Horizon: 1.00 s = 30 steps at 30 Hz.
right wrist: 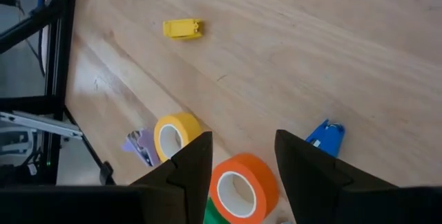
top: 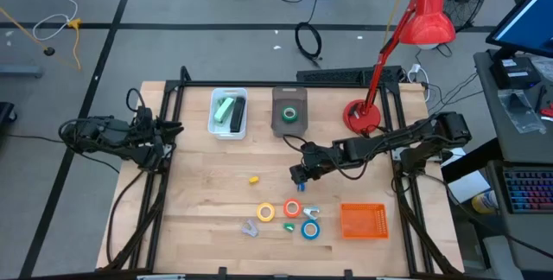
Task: Pick and place Stapler, Stapler remover, tape
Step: Put the small blue stapler into the white bin
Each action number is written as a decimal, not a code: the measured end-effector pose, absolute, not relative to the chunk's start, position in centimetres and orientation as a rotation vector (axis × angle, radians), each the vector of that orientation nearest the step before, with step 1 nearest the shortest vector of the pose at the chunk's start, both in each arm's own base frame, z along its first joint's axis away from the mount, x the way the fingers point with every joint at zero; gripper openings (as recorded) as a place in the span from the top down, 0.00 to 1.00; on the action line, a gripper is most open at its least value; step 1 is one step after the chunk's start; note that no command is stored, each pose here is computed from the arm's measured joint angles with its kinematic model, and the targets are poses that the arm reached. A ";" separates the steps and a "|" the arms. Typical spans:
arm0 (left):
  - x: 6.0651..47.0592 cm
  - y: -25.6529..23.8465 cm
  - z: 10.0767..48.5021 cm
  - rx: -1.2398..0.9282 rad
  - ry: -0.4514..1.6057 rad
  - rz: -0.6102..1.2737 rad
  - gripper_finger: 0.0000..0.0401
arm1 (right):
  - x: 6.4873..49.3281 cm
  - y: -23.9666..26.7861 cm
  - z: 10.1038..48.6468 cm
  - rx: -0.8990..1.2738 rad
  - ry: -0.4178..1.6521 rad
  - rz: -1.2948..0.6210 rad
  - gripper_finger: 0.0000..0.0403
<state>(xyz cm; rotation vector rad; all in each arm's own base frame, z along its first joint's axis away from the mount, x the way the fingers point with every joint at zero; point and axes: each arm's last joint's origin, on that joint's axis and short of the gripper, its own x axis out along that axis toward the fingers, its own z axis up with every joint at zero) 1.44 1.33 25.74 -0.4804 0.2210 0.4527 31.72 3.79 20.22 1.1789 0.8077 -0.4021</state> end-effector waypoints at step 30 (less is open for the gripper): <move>1.4 1.3 25.7 -0.478 0.221 0.453 0.70 | 34.3 6.8 21.9 1.087 1.087 -0.776 0.62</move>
